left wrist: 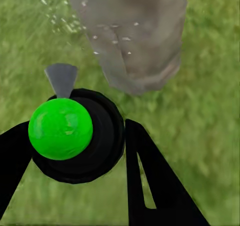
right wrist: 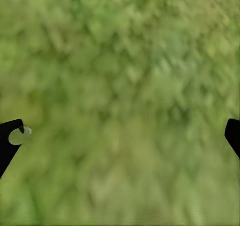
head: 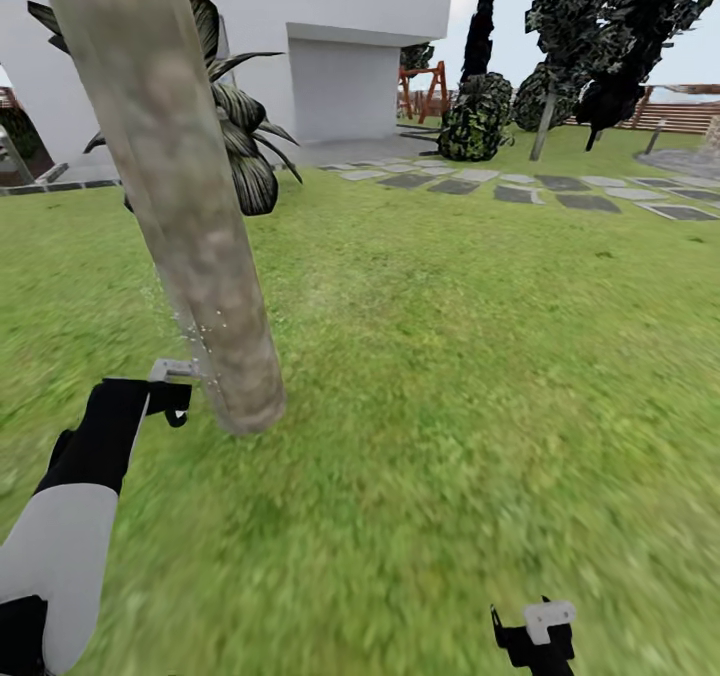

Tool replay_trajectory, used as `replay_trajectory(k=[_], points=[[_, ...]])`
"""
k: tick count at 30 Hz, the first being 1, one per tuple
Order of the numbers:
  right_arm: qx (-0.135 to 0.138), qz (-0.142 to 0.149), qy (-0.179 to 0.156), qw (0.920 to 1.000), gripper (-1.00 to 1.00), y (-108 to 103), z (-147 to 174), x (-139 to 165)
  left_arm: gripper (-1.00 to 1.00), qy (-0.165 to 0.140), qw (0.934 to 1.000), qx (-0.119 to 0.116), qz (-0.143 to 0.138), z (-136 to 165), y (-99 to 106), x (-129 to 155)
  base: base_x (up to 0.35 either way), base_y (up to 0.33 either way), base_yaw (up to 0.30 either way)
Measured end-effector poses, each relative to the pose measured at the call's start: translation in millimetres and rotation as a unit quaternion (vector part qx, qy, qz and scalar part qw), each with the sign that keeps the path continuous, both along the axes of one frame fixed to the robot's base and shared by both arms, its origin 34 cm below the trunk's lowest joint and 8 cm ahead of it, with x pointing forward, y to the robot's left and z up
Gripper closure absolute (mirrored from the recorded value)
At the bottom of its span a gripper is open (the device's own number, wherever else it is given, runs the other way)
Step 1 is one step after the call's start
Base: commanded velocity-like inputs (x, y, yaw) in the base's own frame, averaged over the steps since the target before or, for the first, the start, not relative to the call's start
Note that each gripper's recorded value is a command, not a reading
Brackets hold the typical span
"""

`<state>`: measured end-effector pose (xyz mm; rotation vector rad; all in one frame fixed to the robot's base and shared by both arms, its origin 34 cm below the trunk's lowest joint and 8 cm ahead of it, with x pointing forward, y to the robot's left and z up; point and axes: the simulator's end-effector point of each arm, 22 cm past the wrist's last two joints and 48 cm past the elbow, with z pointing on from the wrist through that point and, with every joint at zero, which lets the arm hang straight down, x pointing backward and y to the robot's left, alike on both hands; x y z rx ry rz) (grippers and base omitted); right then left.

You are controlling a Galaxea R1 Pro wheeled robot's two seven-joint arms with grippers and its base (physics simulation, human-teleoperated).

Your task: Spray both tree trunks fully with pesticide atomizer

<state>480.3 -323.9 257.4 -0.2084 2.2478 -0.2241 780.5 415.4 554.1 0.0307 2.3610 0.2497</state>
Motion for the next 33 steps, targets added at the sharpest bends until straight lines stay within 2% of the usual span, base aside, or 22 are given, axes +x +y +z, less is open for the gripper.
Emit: replay_trajectory(k=[3,5,11,20,27,33], points=[[0.000,0.000,0.000,1.0000,-1.00,0,0,0,1.00,-0.009,0.9990,0.012,0.041,4,25,-4,0.000,-0.001,0.016],[0.000,0.000,0.000,1.0000,-1.00,0,0,0,1.00,-0.012,0.9982,0.015,0.056,5,31,-5,0.084,-0.076,0.001],[0.000,0.000,0.000,1.0000,-1.00,0,0,0,1.00,-0.014,0.9981,0.016,0.057,6,30,-5,0.155,-0.220,0.039],[0.000,0.000,-0.001,1.0000,-1.00,0,1,0,1.00,-0.014,0.9980,0.016,0.059,6,29,-5,0.032,-0.267,0.250],[0.000,0.000,-0.001,1.0000,-1.00,0,1,1,1.00,-0.015,0.9979,0.015,0.061,7,31,-5,0.035,-0.267,0.022],[0.000,-0.001,-0.001,1.0000,-1.00,0,1,1,1.00,-0.016,0.9965,0.032,0.075,9,39,-7,0.236,-0.183,0.000]])
